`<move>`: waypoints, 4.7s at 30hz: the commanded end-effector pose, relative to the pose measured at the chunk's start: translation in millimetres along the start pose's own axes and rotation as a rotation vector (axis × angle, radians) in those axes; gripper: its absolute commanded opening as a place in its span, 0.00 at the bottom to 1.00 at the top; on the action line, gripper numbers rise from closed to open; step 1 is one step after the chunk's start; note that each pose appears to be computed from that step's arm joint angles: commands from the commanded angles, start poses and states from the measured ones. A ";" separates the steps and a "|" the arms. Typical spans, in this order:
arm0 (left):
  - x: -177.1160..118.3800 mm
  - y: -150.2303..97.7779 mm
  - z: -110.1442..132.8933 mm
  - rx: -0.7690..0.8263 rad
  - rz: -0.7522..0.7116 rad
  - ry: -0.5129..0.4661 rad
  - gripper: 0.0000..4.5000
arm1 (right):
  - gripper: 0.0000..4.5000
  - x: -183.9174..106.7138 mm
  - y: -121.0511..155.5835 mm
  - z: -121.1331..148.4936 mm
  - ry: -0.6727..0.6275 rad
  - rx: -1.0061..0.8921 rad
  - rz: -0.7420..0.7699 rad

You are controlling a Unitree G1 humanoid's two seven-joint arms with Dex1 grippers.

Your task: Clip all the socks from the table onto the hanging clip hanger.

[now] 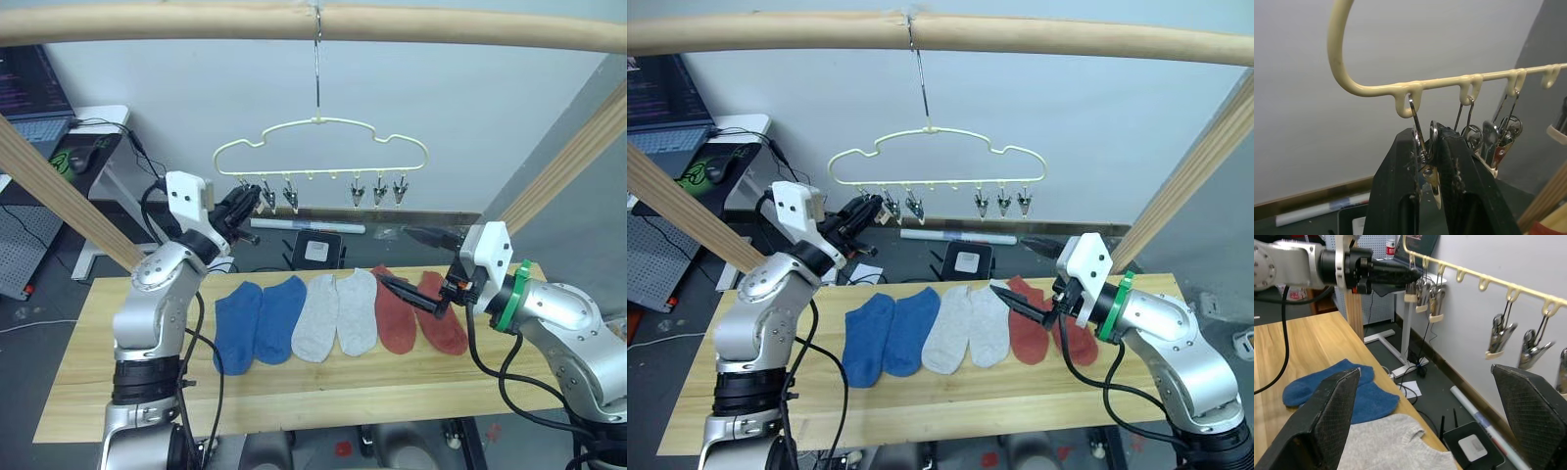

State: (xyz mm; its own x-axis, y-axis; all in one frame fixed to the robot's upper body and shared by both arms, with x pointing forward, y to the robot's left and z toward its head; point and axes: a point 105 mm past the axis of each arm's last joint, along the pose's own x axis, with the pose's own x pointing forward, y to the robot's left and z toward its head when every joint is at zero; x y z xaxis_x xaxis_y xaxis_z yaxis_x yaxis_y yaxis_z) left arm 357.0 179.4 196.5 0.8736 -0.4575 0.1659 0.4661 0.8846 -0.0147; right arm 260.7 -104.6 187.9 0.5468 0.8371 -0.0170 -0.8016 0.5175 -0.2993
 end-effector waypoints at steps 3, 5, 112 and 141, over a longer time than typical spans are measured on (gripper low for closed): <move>-5.0 -9.6 19.5 -0.010 -0.099 -0.025 0.05 | 1.00 0.2 5.7 3.5 -0.006 -0.024 -0.003; -5.9 -7.8 19.7 -0.010 -0.101 -0.018 0.05 | 1.00 0.7 5.7 1.7 0.000 -0.015 -0.009; -17.2 -16.6 31.9 0.072 -0.090 -0.015 0.05 | 0.44 -54.0 -82.3 -172.0 0.517 0.253 -0.902; -16.0 -15.5 32.2 0.069 -0.078 -0.020 0.05 | 0.00 -13.1 -76.2 -152.2 0.419 0.227 -0.731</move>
State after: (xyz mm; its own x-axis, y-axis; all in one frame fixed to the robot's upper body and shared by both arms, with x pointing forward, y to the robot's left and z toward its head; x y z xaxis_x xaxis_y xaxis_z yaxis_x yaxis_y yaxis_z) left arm 333.2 174.9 220.4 0.8320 -0.5318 0.1581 0.5313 0.8458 0.0489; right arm 348.0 -190.9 53.6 0.9458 0.1070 -0.3068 -0.1564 0.9775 -0.1412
